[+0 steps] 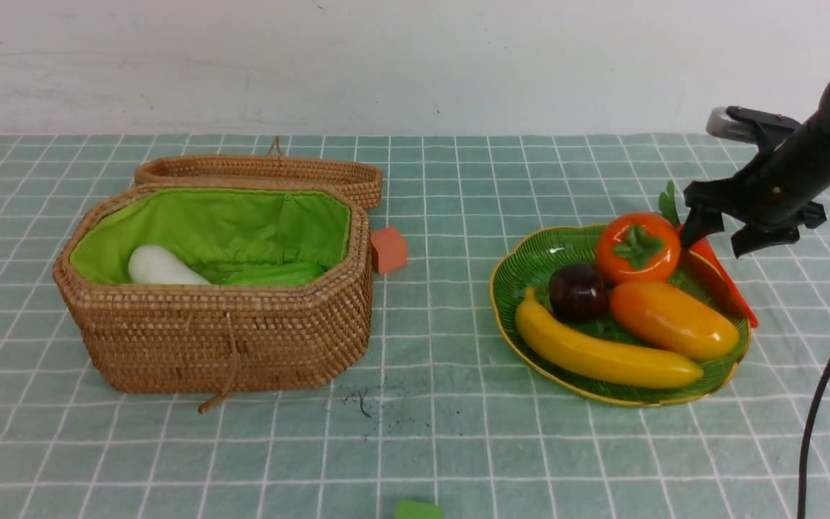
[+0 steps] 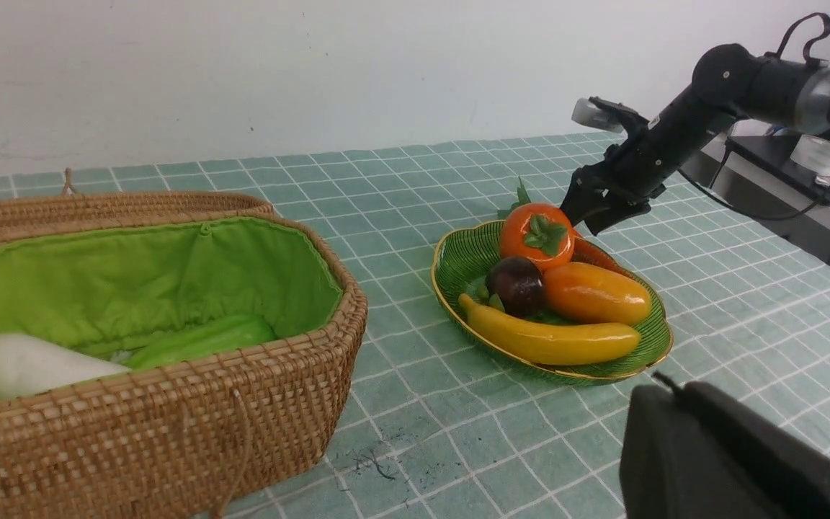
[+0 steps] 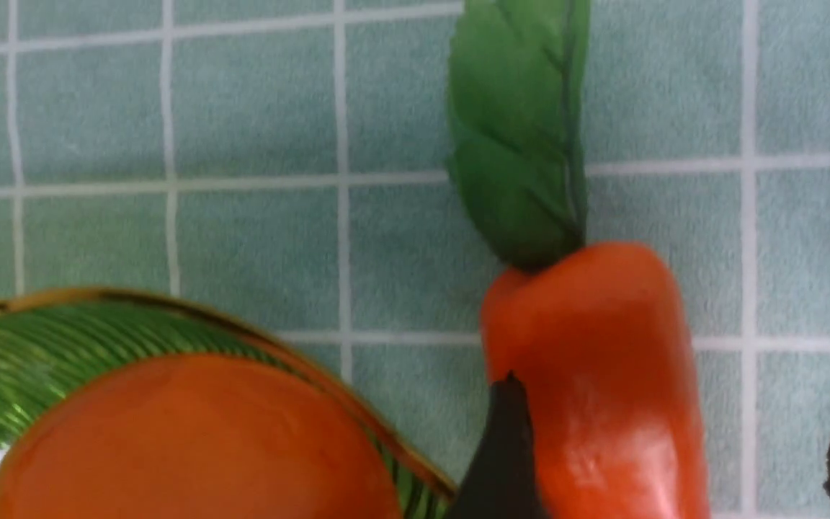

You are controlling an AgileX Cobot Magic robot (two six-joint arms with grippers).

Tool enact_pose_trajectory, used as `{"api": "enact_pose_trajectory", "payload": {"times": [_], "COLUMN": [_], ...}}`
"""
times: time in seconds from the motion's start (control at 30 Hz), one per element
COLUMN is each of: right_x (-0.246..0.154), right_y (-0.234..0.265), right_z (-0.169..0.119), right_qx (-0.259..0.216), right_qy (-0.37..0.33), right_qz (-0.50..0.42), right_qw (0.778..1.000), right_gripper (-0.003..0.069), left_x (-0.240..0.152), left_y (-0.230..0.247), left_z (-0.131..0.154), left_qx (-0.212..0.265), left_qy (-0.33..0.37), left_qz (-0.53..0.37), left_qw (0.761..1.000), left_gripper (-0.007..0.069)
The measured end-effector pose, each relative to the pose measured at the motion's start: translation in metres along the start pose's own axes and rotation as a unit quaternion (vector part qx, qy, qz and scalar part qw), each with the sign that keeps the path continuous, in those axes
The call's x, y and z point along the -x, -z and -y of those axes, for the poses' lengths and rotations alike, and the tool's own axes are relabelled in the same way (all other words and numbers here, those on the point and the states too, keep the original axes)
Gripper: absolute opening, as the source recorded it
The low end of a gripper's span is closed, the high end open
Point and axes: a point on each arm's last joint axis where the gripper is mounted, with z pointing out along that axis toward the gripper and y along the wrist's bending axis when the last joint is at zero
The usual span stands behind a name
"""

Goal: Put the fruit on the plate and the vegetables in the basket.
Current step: Use the right arm to grab a carrot and put it into the left basket

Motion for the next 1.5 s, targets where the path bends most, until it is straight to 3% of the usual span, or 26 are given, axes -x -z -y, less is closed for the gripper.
{"api": "enact_pose_trajectory", "payload": {"times": [0.57, 0.73, 0.8, 1.07, 1.1, 1.13, 1.17, 1.2, 1.3, 1.33, 1.37, 1.4, 1.47, 1.5], "right_x": [-0.002, -0.001, -0.001, 0.012, 0.019, 0.019, 0.021, 0.02, 0.005, -0.006, -0.008, -0.022, -0.042, -0.042], "right_y": [-0.027, -0.029, -0.028, 0.04, 0.082, 0.082, 0.102, 0.127, 0.162, 0.167, 0.168, 0.17, 0.165, 0.164], "right_z": [0.009, 0.01, 0.01, -0.011, -0.04, -0.04, -0.062, -0.105, -0.192, -0.227, -0.233, -0.27, -0.318, -0.322], "right_qx": [-0.008, -0.009, -0.009, -0.012, 0.019, 0.022, 0.05, 0.107, 0.222, 0.267, 0.275, 0.318, 0.36, 0.36], "right_qy": [-0.006, -0.007, -0.006, 0.041, 0.073, 0.083, 0.109, 0.172, 0.3, 0.355, 0.355, 0.402, 0.435, 0.436], "right_qz": [0.015, 0.023, 0.02, -0.001, 0.022, 0.026, 0.045, 0.075, 0.129, 0.148, 0.148, 0.168, 0.192, 0.2], "right_qw": [1.0, 1.0, 1.0, 0.999, 0.997, 0.996, 0.992, 0.976, 0.919, 0.884, 0.881, 0.842, 0.803, 0.8], "right_gripper": [0.053, 0.0376, 0.0379, 0.0379, 0.0379, 0.0379, 0.0379, 0.0379, 0.0379, 0.0379, 0.0379, 0.0379, 0.0379, 0.0379], "left_x": [0.0, 0.0, -0.001, -0.005, -0.005, -0.005, -0.005, -0.005, -0.007, -0.007, -0.007, -0.008, -0.008, -0.008], "left_y": [0.0, 0.0, 0.0, 0.0, 0.0, 0.0, 0.0, 0.0, 0.001, 0.002, 0.002, 0.002, 0.003, 0.003], "left_z": [0.0, 0.0, -0.001, -0.004, -0.004, -0.004, -0.005, -0.007, -0.013, -0.016, -0.017, -0.02, -0.022, -0.022], "left_qx": [0.0, 0.0, 0.004, 0.021, 0.022, 0.023, 0.026, 0.036, 0.072, 0.091, 0.094, 0.109, 0.124, 0.125], "left_qy": [0.0, 0.0, -0.001, -0.002, 0.0, 0.001, 0.004, 0.011, 0.017, 0.018, 0.017, 0.018, 0.021, 0.021], "left_qz": [0.0, 0.0, -0.004, -0.026, -0.026, -0.026, -0.026, -0.028, -0.036, -0.039, -0.039, -0.041, -0.04, -0.04], "left_qw": [1.0, 1.0, 1.0, 0.999, 0.999, 0.999, 0.999, 0.999, 0.997, 0.995, 0.995, 0.993, 0.991, 0.991], "left_gripper": [-0.0013, -0.0013, -0.0013, -0.0013, -0.0013, -0.0013, -0.0013, -0.0013, -0.0013, -0.0013, -0.0013, -0.0013, -0.0013, -0.0013]}}
